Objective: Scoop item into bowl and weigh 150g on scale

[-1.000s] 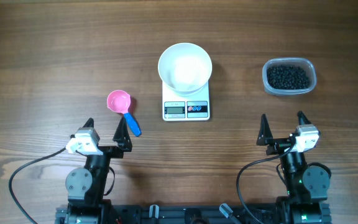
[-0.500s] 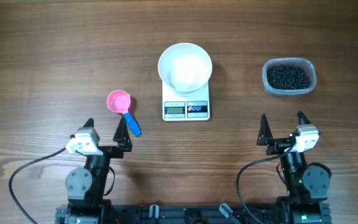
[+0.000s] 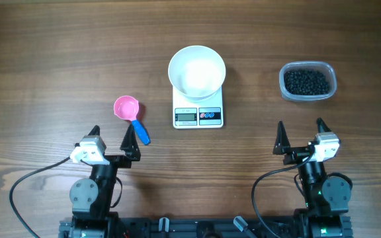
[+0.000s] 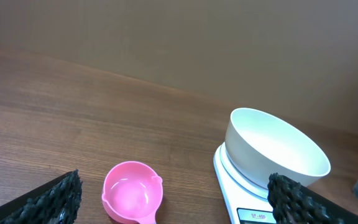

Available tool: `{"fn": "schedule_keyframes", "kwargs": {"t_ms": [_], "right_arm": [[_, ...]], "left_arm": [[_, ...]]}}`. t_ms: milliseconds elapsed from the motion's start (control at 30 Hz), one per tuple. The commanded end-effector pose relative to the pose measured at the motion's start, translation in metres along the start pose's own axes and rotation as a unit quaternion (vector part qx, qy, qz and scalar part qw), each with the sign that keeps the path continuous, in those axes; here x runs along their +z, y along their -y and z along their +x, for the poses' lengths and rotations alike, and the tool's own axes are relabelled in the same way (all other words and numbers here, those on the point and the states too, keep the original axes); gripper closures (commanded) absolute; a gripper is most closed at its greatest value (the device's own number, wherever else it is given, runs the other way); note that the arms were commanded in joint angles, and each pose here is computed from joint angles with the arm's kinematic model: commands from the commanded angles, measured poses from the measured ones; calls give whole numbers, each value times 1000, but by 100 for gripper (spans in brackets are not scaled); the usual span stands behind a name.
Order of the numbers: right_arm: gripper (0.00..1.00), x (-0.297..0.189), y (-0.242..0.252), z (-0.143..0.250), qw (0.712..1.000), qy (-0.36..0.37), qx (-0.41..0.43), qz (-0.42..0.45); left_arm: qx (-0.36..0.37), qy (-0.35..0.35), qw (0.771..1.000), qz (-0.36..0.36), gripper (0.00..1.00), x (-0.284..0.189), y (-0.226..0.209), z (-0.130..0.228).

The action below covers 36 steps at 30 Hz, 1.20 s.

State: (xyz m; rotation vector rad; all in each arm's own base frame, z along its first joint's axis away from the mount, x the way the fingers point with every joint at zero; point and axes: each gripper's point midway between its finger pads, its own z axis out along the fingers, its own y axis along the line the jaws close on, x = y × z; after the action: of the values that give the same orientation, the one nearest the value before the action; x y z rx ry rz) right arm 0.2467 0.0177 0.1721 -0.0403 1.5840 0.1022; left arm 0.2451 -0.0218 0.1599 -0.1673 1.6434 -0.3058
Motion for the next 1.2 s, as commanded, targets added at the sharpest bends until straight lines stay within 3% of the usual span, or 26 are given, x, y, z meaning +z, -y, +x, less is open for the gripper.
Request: {"fn": "schedule_keyframes", "kwargs": {"t_ms": [0, 1033, 1167], "right_arm": [[0, -1, 0, -3, 1000, 7, -7, 2], [0, -1, 0, -3, 1000, 7, -7, 2], [0, -1, 0, -3, 1000, 7, -7, 2]], "left_arm": [[-6, 1, 1000, -3, 0, 0, -2, 2], [-6, 0, 1000, 1, 0, 0, 0, 2], [-4, 61, 997, 47, 0, -3, 19, -29]]}}
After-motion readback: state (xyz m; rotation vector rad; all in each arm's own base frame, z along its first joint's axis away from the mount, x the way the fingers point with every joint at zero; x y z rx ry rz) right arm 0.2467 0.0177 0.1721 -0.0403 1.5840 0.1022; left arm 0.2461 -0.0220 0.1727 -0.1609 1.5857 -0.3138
